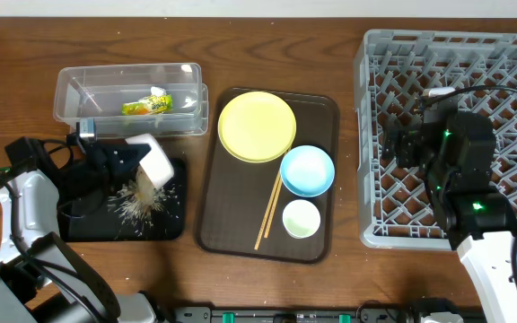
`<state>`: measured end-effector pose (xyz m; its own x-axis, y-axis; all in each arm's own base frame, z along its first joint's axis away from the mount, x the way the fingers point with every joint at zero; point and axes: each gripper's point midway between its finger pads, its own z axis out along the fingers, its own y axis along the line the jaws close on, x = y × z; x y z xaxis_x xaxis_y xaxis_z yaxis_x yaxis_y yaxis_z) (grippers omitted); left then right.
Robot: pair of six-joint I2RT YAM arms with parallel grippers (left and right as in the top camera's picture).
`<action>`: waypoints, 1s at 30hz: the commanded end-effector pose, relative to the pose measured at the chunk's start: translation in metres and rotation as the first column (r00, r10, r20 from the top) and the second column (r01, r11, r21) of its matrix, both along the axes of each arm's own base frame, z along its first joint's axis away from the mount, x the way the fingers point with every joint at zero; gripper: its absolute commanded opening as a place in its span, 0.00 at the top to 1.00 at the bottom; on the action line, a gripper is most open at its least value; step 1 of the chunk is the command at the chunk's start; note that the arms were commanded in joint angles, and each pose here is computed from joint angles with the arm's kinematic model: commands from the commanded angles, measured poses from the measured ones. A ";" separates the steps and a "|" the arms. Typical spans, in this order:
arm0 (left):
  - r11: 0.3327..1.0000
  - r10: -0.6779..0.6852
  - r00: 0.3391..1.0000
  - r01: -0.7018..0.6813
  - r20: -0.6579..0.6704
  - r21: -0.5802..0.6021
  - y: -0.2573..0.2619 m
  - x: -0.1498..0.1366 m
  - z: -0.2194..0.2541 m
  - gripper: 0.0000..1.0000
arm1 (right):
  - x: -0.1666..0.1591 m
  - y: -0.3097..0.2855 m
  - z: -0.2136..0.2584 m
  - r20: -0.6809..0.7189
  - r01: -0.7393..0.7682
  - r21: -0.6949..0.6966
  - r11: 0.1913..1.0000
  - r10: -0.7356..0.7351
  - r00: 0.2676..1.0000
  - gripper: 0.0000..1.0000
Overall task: Sort waste into correct bins and load items into the dishwasher rack
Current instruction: 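Tip the white bowl over the black tray to dump the rice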
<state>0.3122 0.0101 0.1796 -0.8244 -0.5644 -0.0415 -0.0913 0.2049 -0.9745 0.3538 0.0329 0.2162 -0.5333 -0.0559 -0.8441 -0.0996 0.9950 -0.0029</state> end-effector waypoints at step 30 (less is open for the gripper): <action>0.969 0.049 0.997 -0.061 -0.057 -0.241 0.007 -0.001 0.024 0.94 | 0.003 -0.003 0.010 0.022 0.005 -0.007 1.000 -0.005 1.000 0.03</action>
